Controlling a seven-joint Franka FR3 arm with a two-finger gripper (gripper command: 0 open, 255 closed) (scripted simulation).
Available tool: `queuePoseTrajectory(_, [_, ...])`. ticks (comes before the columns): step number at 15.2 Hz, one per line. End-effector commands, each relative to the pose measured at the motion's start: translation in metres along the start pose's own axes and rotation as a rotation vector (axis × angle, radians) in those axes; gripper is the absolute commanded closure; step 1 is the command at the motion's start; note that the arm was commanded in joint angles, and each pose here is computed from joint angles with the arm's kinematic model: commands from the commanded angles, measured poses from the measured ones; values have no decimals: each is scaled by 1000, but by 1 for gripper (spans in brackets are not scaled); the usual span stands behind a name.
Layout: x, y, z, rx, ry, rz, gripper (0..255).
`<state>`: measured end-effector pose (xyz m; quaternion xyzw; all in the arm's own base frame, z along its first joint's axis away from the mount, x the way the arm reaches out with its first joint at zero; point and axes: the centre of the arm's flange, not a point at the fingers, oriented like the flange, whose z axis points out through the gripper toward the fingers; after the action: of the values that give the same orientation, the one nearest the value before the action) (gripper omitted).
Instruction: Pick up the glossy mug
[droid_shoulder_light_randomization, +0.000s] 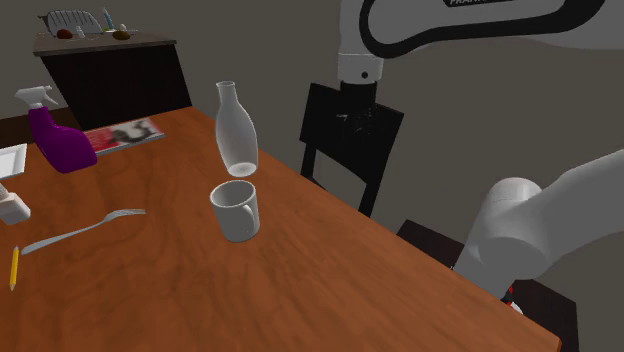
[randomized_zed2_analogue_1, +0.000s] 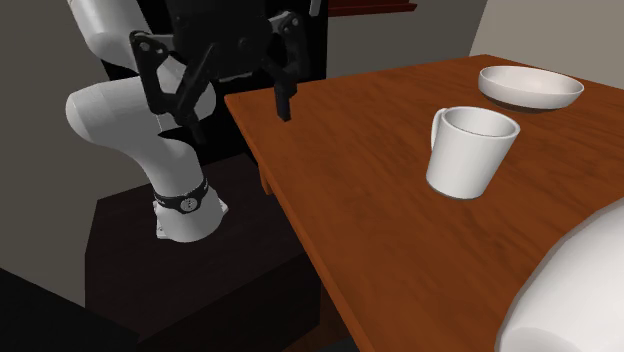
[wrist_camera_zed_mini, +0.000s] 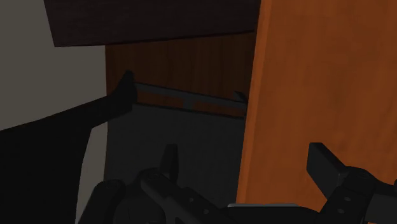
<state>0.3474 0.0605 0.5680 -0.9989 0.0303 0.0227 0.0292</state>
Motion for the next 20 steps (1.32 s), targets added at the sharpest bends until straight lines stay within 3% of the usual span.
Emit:
queuePoseTrajectory(1, [8, -26, 5, 1, 4, -2, 0])
queuePoseTrajectory(18, [93, -231, 15, 1, 42, -30, 0])
queuePoseTrajectory(20, [94, -231, 20, 1, 42, -30, 0])
